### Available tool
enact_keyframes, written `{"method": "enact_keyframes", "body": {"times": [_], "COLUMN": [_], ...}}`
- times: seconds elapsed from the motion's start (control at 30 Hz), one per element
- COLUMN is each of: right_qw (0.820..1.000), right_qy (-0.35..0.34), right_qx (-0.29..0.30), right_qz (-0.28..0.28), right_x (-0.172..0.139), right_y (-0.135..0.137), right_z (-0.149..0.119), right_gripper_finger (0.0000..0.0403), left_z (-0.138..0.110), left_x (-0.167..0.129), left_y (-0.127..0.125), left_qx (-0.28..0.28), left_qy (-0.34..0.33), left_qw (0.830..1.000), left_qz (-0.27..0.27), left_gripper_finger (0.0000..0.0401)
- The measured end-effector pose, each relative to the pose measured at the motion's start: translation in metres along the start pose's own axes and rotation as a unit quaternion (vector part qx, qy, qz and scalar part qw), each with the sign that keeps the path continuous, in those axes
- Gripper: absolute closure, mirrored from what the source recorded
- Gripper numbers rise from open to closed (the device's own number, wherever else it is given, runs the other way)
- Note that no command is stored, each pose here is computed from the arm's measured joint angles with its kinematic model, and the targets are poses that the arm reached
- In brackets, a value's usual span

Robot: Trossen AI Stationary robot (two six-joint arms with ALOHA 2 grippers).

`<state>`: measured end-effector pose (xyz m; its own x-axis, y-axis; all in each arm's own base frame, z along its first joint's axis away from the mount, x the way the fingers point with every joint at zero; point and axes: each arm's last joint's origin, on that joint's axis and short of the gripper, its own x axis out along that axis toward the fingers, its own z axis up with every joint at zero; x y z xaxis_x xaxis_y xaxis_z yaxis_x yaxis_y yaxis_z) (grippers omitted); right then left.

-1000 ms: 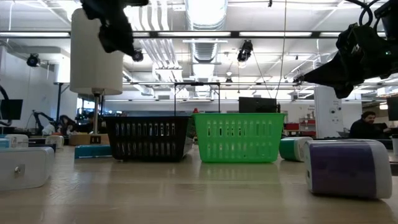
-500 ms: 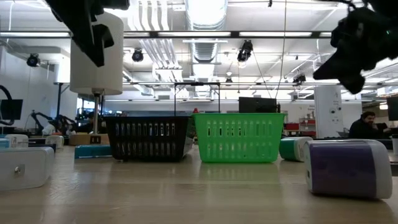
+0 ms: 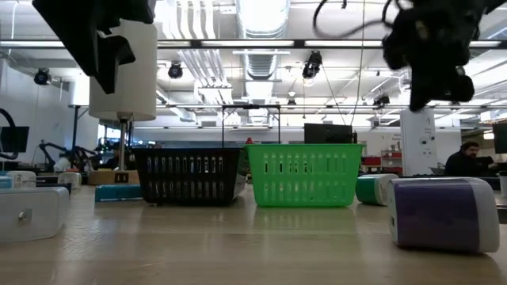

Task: Pick & Place Office items
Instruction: Put the white timer into the green bin

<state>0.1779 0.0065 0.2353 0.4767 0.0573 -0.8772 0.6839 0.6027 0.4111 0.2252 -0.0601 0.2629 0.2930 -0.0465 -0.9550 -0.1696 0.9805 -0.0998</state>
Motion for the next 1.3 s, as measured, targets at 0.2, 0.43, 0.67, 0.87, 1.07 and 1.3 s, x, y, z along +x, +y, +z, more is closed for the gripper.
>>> {"method": "enact_keyframes", "body": {"times": [0.2, 0.43, 0.67, 0.87, 1.07, 1.3], "right_qw": [0.985, 0.976, 0.987, 0.987, 0.988, 0.985], "right_qy": [0.115, 0.145, 0.134, 0.131, 0.128, 0.102], "right_qx": [0.055, 0.059, 0.024, 0.036, 0.044, 0.091], "right_qz": [-0.114, -0.148, -0.087, -0.083, -0.078, -0.100], "right_x": [0.030, 0.049, 0.058, 0.059, 0.057, 0.061], "right_y": [0.004, 0.015, 0.034, 0.036, 0.036, 0.035], "right_z": [-0.012, -0.030, -0.040, -0.041, -0.041, -0.040], "right_gripper_finger": [0.0369, 0.0369, 0.0365, 0.0325, 0.0259, 0.0196], "left_z": [-0.003, -0.004, -0.007, -0.009, -0.011, -0.012], "left_x": [0.000, 0.000, -0.001, -0.001, -0.002, -0.002], "left_y": [0.002, 0.003, 0.004, 0.006, 0.009, 0.009], "left_qx": [0.001, 0.007, 0.026, 0.030, 0.032, 0.041], "left_qy": [0.014, 0.019, 0.034, 0.038, 0.044, 0.046], "left_qw": [1.000, 1.000, 0.999, 0.998, 0.996, 0.995], "left_qz": [0.013, 0.017, 0.027, 0.048, 0.072, 0.076], "left_gripper_finger": [0.0140, 0.0140, 0.0140, 0.0140, 0.0140, 0.0140]}}
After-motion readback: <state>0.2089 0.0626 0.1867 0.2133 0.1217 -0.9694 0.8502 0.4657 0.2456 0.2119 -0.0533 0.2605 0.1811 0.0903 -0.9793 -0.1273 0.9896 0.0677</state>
